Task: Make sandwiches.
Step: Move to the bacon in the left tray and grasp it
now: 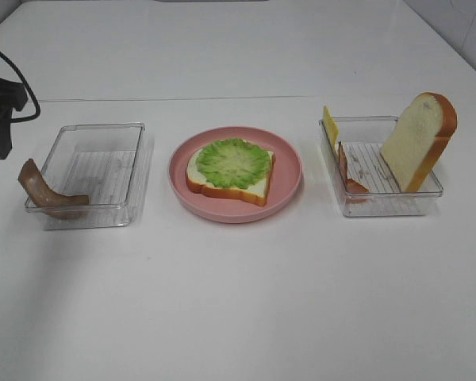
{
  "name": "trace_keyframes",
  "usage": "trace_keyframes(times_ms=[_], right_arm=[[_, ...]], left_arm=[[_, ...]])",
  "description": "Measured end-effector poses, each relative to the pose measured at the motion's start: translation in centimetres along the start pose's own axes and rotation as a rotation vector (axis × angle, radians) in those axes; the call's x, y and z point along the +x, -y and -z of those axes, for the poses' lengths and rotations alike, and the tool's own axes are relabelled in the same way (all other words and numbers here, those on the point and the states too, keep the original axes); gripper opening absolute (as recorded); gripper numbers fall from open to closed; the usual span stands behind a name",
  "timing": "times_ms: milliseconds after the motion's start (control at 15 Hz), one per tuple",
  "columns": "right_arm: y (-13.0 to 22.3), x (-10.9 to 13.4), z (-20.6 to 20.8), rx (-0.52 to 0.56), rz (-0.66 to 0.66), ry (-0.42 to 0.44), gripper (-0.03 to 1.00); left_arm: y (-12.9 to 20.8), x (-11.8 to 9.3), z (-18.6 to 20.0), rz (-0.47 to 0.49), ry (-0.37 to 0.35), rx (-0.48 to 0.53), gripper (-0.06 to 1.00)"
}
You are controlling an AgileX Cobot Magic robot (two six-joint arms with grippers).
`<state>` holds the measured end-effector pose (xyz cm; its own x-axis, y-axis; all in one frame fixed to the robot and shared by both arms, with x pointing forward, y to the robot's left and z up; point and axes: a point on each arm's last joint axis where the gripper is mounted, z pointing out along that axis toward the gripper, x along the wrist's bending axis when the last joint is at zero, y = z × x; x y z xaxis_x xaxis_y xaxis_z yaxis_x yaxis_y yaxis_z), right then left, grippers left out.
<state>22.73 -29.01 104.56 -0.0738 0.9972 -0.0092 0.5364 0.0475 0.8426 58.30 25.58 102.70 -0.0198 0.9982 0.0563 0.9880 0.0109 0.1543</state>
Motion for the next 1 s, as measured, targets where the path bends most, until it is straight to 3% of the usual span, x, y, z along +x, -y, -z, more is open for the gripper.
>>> trace_keyframes(times_ms=[333,600,1000], right_arm=[[0.0,0.0,0.0,0.0,0.0,0.0,0.76],[0.0,0.0,0.0,0.0,0.0,0.0,0.76],[0.0,0.0,0.0,0.0,0.0,0.0,0.76]], left_arm=[[-1.8,-0.9,-6.3,0.068,-0.001,0.037,0.75],[-2.3,-1.2,-8.3,0.075,0.005,0.034,0.71],[-2.7,-1.5,-8.3,0.099,0.043,-0.013,0.61]])
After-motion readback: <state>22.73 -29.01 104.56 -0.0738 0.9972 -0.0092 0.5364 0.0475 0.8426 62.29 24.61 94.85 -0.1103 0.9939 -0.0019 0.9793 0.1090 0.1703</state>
